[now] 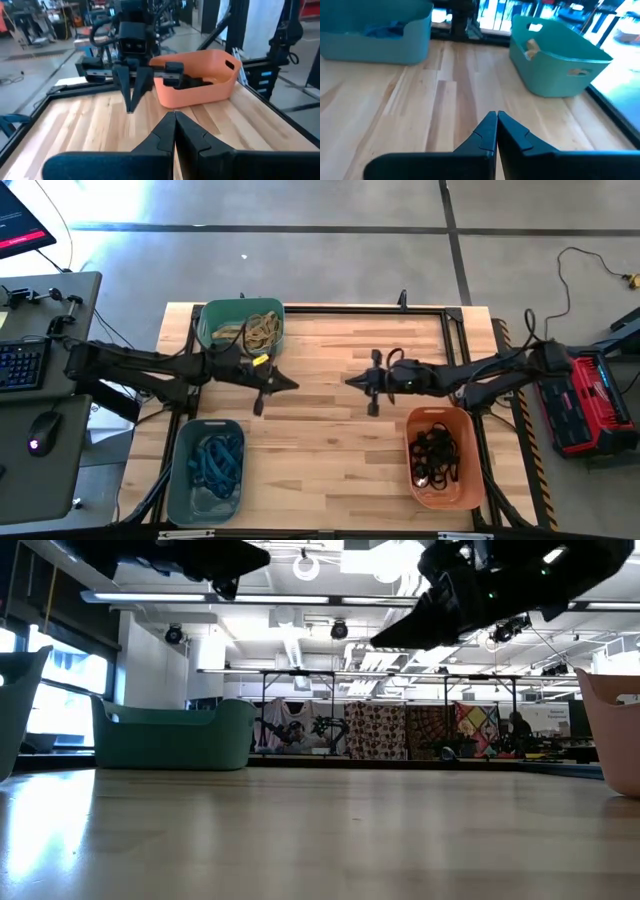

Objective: Sort rubber bands into baskets
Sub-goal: Return to Home Position

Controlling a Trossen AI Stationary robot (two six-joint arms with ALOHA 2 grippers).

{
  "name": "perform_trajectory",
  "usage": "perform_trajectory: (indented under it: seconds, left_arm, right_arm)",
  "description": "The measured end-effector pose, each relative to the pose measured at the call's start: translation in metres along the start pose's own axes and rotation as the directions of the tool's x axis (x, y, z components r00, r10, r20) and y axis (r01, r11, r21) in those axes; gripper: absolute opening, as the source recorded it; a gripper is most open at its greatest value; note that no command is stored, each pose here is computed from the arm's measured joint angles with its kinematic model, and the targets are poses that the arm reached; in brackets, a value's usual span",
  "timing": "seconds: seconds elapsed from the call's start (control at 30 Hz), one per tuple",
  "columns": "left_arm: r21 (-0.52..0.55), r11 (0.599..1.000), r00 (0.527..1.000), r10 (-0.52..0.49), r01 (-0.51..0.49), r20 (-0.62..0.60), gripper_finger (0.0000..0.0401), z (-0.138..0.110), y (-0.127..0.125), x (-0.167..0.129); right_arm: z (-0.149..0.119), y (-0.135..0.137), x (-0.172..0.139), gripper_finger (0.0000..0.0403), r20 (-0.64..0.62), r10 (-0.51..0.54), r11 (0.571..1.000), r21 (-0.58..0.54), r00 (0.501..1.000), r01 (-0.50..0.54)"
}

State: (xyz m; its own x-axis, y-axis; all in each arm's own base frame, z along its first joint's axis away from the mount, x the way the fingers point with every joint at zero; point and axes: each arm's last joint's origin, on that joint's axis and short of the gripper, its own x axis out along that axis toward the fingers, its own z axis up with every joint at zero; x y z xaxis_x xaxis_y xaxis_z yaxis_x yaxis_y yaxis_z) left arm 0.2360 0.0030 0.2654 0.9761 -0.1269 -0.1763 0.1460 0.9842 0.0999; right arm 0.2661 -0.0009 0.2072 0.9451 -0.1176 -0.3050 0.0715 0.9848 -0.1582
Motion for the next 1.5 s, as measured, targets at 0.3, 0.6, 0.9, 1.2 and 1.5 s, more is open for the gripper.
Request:
perform_trajectory:
  seconds: [0.3,0.6,0.9,1.2,1.5]
  left_arm:
    - [-0.047,0.996,0.995,0.073,-0.07,0.064,0.0,-0.033,0.018,-0.013]
    - [-0.049,0.985,0.978,0.168,-0.163,0.124,0.0,-0.046,0.022,-0.049]
    - [-0.083,0.966,0.952,0.257,-0.246,0.167,0.0,-0.068,0.024,-0.073]
    - [-0.121,0.933,0.905,0.358,-0.338,0.231,0.0,-0.092,0.018,-0.101]
    - [-0.156,0.921,0.892,0.385,-0.356,0.238,0.0,-0.109,0.008,-0.118]
  right_arm:
    - [-0.02,-0.019,-0.033,0.0,0.064,-0.077,0.996,0.052,0.995,0.073]
    - [-0.026,-0.036,-0.055,0.0,0.072,-0.126,0.99,0.071,0.989,0.121]
    - [-0.028,-0.049,-0.061,0.0,0.059,-0.114,0.99,0.084,0.992,0.109]
    - [-0.031,-0.062,-0.063,0.0,0.06,-0.103,0.99,0.102,0.993,0.097]
    - [-0.027,-0.061,-0.081,0.0,0.047,-0.14,0.985,0.111,0.989,0.134]
